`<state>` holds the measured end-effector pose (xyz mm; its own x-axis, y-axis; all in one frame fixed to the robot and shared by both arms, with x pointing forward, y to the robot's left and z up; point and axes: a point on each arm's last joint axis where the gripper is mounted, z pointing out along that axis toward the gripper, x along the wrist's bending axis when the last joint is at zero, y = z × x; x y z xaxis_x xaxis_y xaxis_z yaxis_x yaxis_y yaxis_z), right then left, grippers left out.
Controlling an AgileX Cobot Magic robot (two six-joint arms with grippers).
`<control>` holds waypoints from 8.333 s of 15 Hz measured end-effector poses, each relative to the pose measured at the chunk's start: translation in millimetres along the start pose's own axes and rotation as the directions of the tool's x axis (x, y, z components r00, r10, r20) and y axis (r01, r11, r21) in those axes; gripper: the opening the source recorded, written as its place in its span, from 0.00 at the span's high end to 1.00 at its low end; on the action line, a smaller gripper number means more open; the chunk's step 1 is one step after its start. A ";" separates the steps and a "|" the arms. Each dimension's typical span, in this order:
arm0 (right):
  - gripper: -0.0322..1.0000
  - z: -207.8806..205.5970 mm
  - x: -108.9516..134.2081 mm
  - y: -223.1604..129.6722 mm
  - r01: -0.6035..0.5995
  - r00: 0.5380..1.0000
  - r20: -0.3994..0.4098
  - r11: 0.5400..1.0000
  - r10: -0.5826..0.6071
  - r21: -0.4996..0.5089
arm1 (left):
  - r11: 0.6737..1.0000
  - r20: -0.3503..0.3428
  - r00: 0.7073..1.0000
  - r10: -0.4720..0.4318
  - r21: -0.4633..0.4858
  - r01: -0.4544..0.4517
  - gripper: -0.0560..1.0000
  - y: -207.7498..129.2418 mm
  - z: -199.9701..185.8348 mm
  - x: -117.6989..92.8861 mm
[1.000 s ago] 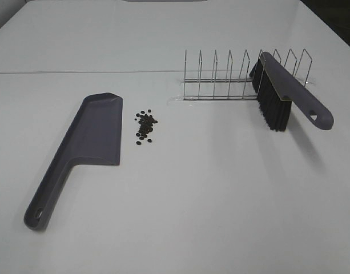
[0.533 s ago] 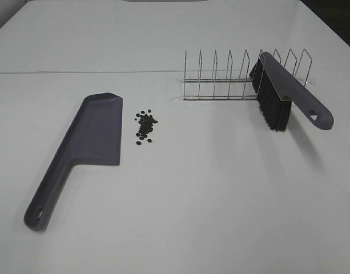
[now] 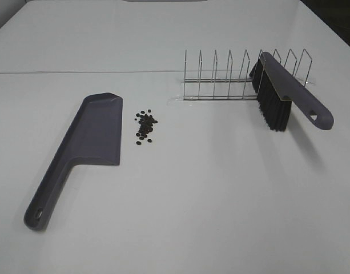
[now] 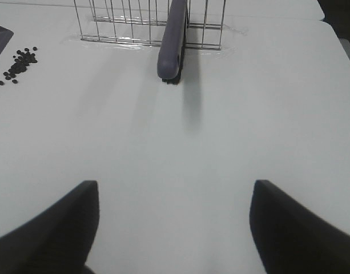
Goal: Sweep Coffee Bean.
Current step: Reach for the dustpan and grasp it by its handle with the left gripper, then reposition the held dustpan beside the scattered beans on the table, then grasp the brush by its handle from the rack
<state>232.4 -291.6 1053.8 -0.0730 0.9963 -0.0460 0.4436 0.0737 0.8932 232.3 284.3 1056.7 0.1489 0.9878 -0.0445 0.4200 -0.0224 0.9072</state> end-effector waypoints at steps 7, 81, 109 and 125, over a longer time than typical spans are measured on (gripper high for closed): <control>0.27 0.0 0.0 0.0 0.000 1.000 0.000 1.000 0.000 0.000 | 1.000 0.000 1.000 0.000 0.000 0.000 0.23 0.0 0.0 0.0; 0.27 0.0 0.0 0.0 0.000 1.000 0.000 1.000 0.000 0.000 | 0.550 -0.105 0.994 -0.034 0.829 0.107 0.23 18.7 362.9 -22.6; 0.27 0.0 0.2 0.0 -0.001 1.000 -0.003 1.000 0.001 0.000 | 0.616 -0.137 0.987 -0.079 0.772 0.157 0.61 23.6 370.3 -23.3; 0.29 95.2 -18.6 130.5 -0.062 0.998 -0.005 0.993 0.063 0.103 | 0.609 -0.136 0.989 -0.063 0.780 0.146 0.61 23.8 368.7 -22.3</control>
<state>376.7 -296.3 1128.6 -0.0490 0.9987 0.0123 0.5367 0.0159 0.8436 569.0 205.0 925.0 -0.0008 0.9990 -0.0443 0.9754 0.0105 0.2200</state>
